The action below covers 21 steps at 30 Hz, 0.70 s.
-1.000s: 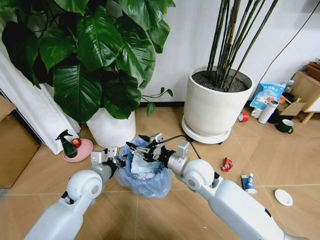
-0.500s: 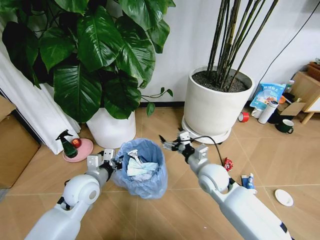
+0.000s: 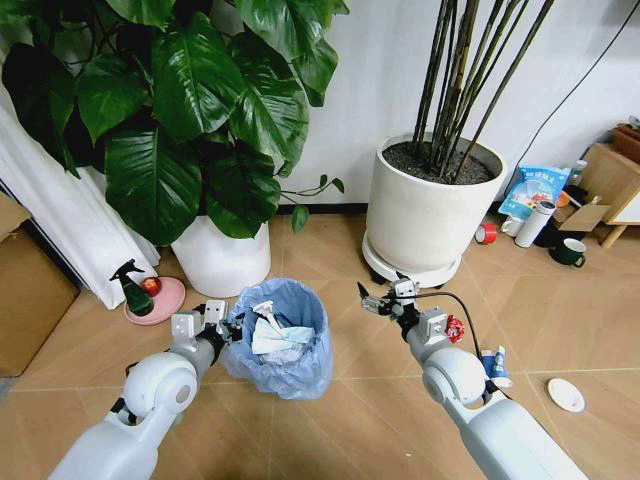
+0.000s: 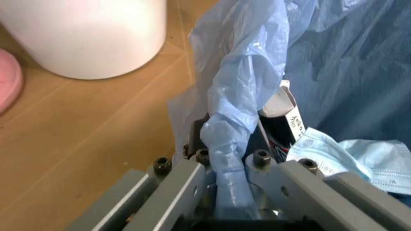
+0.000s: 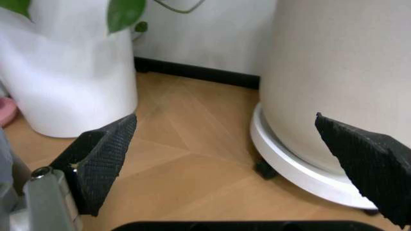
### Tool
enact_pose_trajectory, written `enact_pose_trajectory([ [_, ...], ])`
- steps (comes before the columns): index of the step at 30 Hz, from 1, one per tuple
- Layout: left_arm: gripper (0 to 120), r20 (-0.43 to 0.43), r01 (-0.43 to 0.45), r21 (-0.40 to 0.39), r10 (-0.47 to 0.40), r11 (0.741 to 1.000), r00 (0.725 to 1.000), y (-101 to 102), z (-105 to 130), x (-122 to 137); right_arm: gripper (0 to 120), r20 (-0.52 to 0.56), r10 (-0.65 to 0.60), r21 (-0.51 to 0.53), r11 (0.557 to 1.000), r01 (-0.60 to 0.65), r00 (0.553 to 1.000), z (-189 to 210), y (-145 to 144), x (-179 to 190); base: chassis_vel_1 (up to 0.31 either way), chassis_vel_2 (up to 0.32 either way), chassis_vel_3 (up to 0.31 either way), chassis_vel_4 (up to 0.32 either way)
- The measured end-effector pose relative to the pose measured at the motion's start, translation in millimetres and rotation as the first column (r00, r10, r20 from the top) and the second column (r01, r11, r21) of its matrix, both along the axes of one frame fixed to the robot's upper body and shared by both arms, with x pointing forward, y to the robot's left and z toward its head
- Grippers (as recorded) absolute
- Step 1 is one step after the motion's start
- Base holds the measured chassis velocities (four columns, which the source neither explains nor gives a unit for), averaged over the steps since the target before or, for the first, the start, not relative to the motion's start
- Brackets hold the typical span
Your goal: Pick up the trash bin and place the garbage on the floor into it.
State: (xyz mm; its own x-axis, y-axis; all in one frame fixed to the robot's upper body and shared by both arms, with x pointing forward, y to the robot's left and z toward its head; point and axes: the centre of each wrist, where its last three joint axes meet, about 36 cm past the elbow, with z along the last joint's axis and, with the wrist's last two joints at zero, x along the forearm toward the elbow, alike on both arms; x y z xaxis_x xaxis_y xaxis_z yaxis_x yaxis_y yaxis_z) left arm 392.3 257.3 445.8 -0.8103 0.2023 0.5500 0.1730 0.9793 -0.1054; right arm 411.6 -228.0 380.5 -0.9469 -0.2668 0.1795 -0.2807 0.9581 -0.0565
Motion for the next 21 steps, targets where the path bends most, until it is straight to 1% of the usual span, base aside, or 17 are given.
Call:
enact_pose_trajectory([
  [14,0,-0.001,0.011,-0.004,-0.011,1.0,1.0,-2.7,1.5,-7.7,100,-0.012,-0.012,0.002,1.0,0.012,1.0,-4.6,-2.1,-6.2,-0.168,-0.156,0.16,0.165],
  [21,0,0.002,0.014,-0.009,-0.014,1.0,1.0,-4.7,2.4,-10.5,100,-0.02,-0.029,-0.005,1.0,0.029,0.999,-7.8,-7.8,-12.3,-0.172,-0.166,0.168,0.157],
])
